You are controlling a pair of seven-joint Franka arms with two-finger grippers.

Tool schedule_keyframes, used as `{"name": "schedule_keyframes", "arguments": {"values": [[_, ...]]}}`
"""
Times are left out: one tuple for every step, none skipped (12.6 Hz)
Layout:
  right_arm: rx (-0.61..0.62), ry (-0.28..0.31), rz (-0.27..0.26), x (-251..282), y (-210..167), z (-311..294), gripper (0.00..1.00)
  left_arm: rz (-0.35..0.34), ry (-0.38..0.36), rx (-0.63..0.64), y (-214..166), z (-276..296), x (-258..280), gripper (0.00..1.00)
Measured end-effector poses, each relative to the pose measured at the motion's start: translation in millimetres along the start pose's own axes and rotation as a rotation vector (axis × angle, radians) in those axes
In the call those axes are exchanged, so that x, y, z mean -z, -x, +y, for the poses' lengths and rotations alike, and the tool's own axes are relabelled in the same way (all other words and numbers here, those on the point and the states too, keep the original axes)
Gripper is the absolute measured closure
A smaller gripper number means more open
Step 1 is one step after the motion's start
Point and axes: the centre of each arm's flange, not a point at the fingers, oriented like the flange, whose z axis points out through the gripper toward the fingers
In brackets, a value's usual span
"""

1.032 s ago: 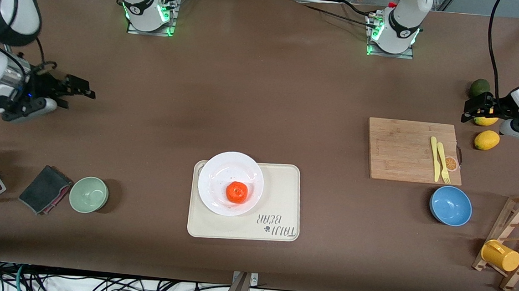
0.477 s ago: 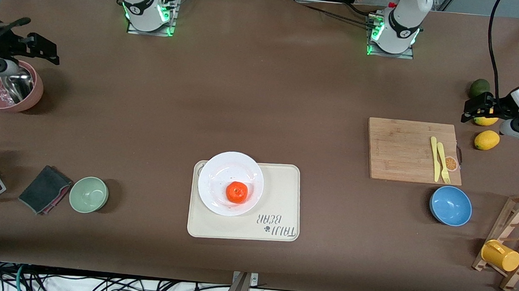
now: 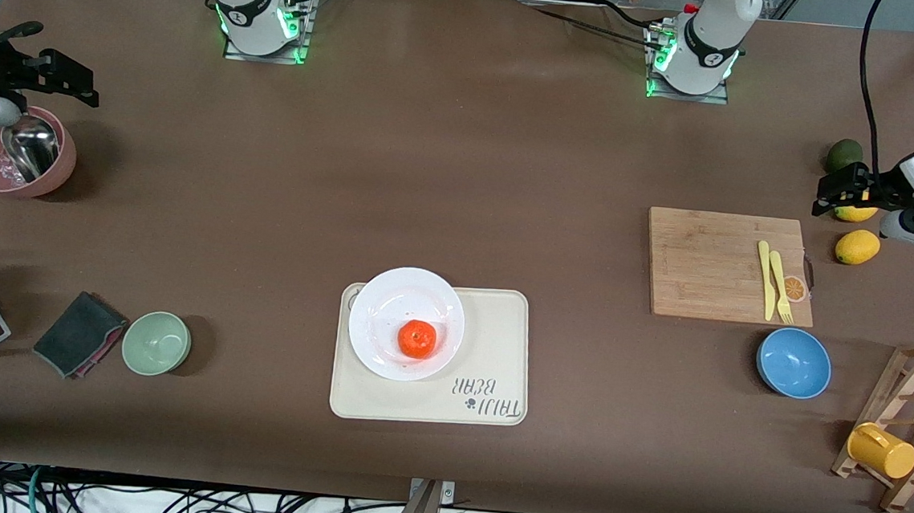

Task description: Place orange and plate with both arms

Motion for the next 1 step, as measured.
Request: {"name": "schedule_keyframes", "arguments": {"values": [[-0.002, 0.005, -0.002, 0.0, 0.3, 1.0, 0.00, 0.000, 0.000, 0.000, 0.0, 0.0, 0.0, 0.00]]}}
